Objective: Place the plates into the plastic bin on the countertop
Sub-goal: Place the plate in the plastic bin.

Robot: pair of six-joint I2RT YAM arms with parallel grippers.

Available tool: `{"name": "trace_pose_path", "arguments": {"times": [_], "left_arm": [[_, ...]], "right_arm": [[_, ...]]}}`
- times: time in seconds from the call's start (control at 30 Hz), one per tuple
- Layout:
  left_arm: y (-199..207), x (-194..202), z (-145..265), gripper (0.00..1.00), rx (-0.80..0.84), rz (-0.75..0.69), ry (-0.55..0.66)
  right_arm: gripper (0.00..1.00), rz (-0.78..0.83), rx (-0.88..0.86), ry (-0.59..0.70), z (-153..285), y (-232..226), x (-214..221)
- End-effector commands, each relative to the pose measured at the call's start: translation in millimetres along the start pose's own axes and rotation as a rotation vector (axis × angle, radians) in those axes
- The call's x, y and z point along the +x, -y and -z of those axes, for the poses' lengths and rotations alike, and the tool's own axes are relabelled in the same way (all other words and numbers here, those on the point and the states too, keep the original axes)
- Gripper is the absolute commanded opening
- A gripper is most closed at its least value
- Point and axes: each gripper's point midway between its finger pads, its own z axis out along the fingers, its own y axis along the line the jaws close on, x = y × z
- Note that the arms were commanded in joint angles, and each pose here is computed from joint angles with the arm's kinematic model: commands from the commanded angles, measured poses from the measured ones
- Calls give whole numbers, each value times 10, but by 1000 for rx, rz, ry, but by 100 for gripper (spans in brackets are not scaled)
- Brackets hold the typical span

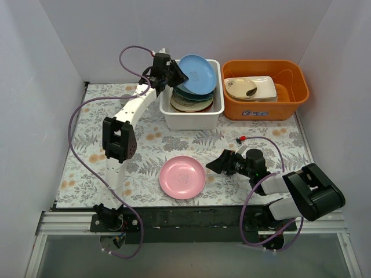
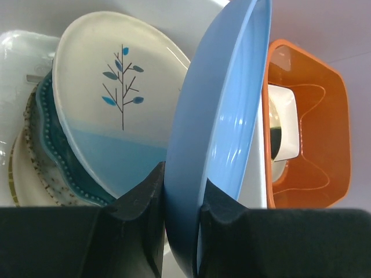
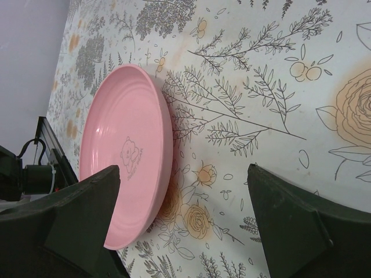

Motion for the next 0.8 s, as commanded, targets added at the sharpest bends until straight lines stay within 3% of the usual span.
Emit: {"name": "trace_pose_path", "arguments": {"times": [0.0, 0.07, 0.2, 0.5, 0.57, 0.63, 0.77], "left_arm": [[125, -153, 81, 6, 38, 4, 24], [84, -121, 71, 11, 33, 6, 12], [37, -57, 84, 47, 40, 10, -19], [102, -93, 331, 80, 64, -11, -21], [135, -139, 415, 93, 65, -10, -2], [169, -182, 573, 98, 64, -11, 22], [256, -256, 745, 98, 93, -20, 62]], "right_arm": [[98, -3, 24, -12, 23, 74, 57], [98, -3, 24, -13, 23, 77, 61], [98, -3, 21, -16, 24, 71, 66], [98, 1, 19, -7, 45, 60, 58], [98, 2, 20, -6, 50, 63, 57], [98, 0, 19, -9, 53, 59, 68], [98, 0, 20, -10, 58, 63, 76]]}}
